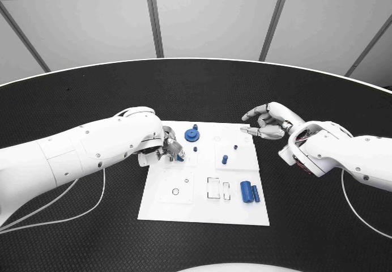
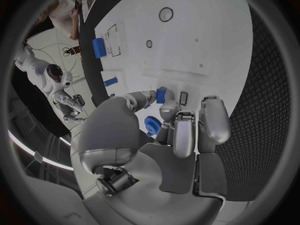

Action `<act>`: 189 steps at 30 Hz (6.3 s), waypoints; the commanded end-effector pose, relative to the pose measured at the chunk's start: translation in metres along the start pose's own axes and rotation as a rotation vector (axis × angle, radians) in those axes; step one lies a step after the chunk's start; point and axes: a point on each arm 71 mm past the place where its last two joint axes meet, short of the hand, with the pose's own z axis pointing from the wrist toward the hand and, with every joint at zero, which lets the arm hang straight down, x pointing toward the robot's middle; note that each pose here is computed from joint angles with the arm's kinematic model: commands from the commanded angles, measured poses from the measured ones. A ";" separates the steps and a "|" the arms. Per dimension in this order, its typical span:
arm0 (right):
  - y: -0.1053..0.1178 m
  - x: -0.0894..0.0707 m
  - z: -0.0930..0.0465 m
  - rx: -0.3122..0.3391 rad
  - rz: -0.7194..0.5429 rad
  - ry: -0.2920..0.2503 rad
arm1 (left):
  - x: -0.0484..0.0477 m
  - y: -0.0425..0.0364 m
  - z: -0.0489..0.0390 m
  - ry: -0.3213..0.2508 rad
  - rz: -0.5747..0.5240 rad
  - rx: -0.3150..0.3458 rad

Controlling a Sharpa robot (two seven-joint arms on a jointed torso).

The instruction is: Assemble the parts on the task board

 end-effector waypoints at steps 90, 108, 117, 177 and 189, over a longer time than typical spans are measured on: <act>0.001 0.001 0.000 -0.001 0.001 0.004 | -0.0063 -0.0077 0.0083 -0.002 0.004 -0.024; 0.001 0.002 0.001 -0.002 0.001 0.010 | -0.0073 -0.0100 0.0102 -0.003 0.004 -0.027; 0.001 0.003 0.001 -0.002 0.001 0.011 | -0.0063 -0.0095 0.0099 0.009 0.012 -0.022; 0.001 0.003 0.002 -0.002 0.001 0.014 | -0.0037 -0.0070 0.0093 0.050 0.039 -0.017; 0.002 0.003 0.001 -0.002 0.002 0.014 | -0.0042 -0.0072 0.0108 0.064 0.051 -0.031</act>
